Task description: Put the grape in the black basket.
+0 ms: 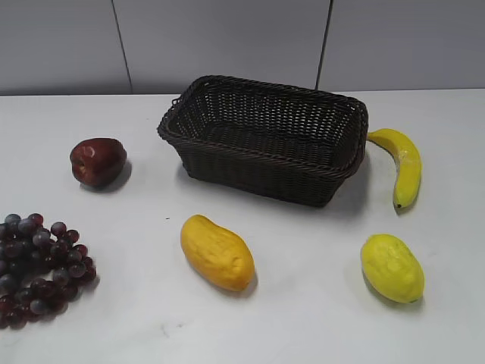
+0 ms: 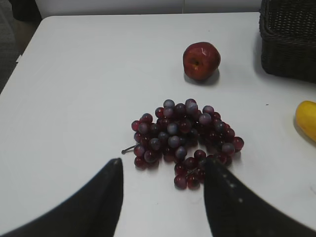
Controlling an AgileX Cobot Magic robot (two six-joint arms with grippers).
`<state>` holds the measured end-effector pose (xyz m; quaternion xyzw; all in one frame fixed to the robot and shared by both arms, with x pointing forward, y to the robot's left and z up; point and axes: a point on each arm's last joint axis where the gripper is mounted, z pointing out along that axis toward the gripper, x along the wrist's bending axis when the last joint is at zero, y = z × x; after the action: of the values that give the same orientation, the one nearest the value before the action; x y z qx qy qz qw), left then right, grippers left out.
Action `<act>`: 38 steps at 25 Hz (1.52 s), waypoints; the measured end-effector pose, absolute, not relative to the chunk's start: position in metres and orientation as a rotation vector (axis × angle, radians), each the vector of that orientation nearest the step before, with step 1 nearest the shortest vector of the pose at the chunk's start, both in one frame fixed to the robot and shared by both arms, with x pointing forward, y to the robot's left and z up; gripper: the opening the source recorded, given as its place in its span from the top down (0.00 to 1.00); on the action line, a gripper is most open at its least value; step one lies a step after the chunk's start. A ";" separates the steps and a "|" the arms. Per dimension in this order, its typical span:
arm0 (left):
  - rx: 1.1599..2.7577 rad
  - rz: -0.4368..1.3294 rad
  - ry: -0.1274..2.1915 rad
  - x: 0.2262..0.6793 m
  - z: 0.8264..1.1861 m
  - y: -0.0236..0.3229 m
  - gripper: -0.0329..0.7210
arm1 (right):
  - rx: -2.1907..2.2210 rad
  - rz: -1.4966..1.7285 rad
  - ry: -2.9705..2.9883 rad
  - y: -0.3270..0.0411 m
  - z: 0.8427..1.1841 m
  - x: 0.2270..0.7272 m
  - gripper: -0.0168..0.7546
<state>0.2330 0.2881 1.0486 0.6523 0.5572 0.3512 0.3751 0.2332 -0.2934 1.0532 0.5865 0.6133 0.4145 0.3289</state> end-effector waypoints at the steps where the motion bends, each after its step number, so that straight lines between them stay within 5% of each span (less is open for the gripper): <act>1: 1.669 0.899 1.426 0.233 1.049 0.288 0.31 | 1.535 1.085 1.605 -0.293 1.053 0.233 0.21; 15: 1.628 0.934 1.406 0.245 1.069 0.289 0.31 | 1.535 1.085 1.605 -0.293 1.053 0.233 0.21; 25: 1.780 0.731 1.595 0.329 1.095 0.294 0.31 | 1.535 1.085 1.605 -0.293 1.053 0.233 0.21; 38: 2.041 0.353 1.805 0.441 1.085 0.298 0.31 | 1.535 1.085 1.605 -0.293 1.053 0.233 0.21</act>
<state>0.4408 0.2985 1.0847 0.7284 0.6444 0.1260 0.1957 0.2332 -0.2934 1.0532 0.5865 0.6133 0.4145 0.3289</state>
